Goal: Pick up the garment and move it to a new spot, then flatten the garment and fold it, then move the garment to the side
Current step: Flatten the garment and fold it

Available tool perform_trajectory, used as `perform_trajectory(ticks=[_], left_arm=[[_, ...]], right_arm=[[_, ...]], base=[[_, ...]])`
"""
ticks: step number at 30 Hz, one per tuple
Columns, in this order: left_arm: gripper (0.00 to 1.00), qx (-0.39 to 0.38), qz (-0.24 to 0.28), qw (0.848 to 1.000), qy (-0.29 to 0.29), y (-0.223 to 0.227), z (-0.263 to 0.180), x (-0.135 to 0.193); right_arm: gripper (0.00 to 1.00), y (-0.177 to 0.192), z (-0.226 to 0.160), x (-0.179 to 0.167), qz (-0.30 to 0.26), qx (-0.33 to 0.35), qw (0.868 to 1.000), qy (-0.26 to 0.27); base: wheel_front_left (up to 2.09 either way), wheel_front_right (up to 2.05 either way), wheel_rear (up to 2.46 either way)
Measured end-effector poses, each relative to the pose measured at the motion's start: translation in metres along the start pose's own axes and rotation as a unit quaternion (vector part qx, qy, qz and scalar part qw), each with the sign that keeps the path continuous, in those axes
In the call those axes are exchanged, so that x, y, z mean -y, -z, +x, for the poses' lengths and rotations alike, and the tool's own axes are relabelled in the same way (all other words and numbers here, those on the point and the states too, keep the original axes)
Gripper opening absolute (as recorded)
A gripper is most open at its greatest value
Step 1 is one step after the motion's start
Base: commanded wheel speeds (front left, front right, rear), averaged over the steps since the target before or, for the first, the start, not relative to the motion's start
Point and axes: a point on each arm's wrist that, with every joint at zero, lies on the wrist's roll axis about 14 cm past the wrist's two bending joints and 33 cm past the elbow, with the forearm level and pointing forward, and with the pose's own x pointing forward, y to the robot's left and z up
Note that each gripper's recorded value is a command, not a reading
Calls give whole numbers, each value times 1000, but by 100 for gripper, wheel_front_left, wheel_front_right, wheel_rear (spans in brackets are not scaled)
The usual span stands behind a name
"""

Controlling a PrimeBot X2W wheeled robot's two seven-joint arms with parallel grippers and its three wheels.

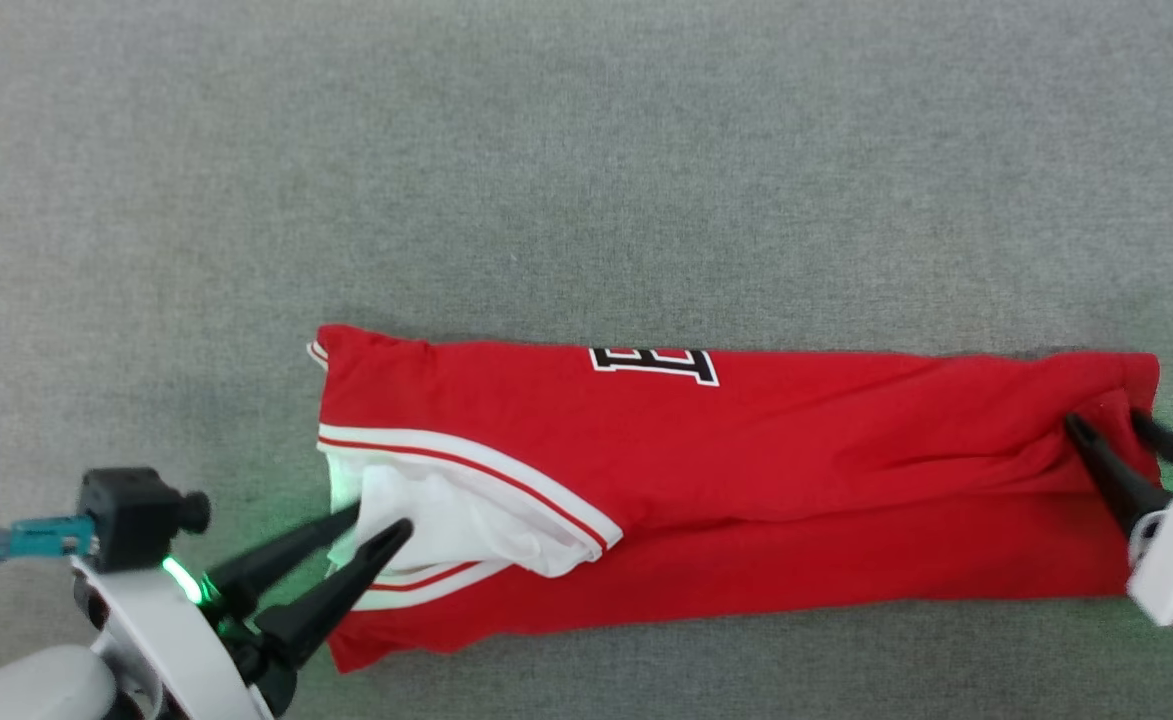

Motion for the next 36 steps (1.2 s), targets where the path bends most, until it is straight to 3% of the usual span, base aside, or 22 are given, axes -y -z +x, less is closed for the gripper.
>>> perform_trajectory(ticks=[9,15,21,31,36], left_arm=[[100,109,-5,994,-25,-47,-17,1],[100,182,-42,979,-82,-53,-36,-19],[100,228,-42,963,-139,-52,-58,-38],[100,296,85,917,-253,-77,-105,-68],[100,298,134,905,-273,-79,-107,-66]], right_arm=[[100,-23,-28,20,15,12,1000,16],[100,-1,-24,23,46,-51,997,19],[100,12,-10,14,60,-90,994,11],[100,10,7,-4,57,-121,991,1],[100,12,9,-6,61,-128,990,3]], base=[[0,0,0],[0,0,0],[0,0,0],[0,0,0],[0,0,0]])
